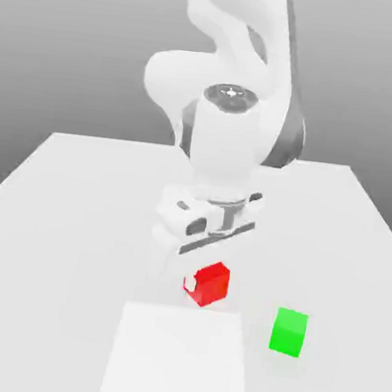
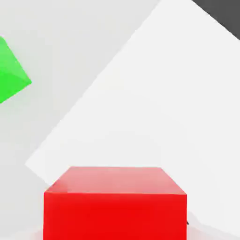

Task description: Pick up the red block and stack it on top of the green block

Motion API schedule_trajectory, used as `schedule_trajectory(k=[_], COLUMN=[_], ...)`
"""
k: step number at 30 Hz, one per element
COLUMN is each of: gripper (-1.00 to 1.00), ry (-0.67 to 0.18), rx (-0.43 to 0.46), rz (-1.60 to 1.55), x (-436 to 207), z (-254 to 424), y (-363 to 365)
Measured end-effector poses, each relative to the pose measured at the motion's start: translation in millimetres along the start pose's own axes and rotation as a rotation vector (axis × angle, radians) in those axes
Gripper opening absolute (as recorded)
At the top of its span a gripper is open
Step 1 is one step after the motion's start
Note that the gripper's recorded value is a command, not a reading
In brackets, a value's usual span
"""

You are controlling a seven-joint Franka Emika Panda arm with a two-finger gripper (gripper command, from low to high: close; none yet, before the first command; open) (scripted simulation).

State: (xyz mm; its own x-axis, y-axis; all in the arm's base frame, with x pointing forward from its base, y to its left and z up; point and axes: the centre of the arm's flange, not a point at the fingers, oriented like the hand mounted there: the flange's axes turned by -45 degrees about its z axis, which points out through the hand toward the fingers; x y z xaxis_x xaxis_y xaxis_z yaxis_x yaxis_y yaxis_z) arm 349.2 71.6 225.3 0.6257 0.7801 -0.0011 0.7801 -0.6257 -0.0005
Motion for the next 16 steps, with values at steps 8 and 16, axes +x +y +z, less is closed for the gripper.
schedule_trajectory(k=[8,16], gripper=[-1.0,1.0], ry=[0.0,-0.001], rx=[0.0,0.0], rz=[-0.45,-0.465], x=[75,76], z=[-7,40], y=[-70,-73])
